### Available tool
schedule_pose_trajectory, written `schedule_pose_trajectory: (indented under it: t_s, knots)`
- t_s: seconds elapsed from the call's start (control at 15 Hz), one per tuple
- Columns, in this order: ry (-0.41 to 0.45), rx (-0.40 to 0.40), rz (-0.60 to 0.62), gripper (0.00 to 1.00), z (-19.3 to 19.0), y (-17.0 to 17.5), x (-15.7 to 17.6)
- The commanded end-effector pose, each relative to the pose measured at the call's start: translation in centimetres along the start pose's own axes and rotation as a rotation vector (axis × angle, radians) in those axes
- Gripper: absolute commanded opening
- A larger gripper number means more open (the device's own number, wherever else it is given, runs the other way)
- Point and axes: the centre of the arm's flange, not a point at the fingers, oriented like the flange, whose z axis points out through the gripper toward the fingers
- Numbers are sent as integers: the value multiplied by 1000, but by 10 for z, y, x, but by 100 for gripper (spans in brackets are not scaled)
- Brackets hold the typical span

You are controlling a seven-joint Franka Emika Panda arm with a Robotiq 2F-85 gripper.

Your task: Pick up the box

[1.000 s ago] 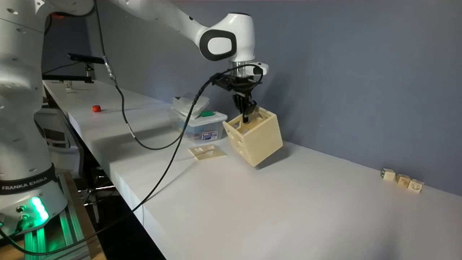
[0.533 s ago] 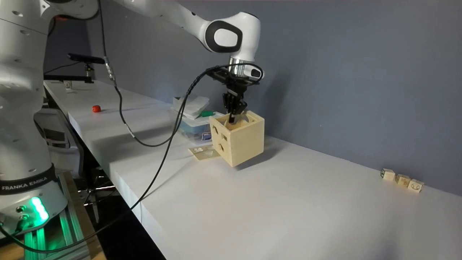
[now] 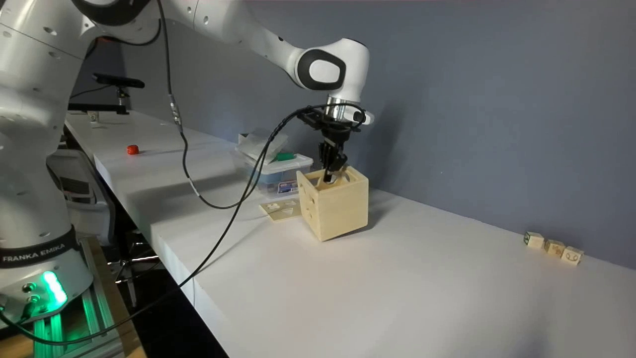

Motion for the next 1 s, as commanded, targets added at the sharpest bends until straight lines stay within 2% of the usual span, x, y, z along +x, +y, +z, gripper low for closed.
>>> schedule_pose_trajectory:
  t_s: [0.0, 0.13, 0.33, 0.6, 0.73, 0.93]
  knots:
    - [-13, -19, 69, 38, -4, 4, 21]
    - [-14, -19, 90, 45, -3, 5, 24]
    - [-1, -2, 113, 67, -7, 6, 23]
    - [76, 61, 78, 94, -16, 3, -12]
    - [149, 117, 9, 100, -20, -3, -21]
    - [211, 215, -41, 100, -19, -21, -21]
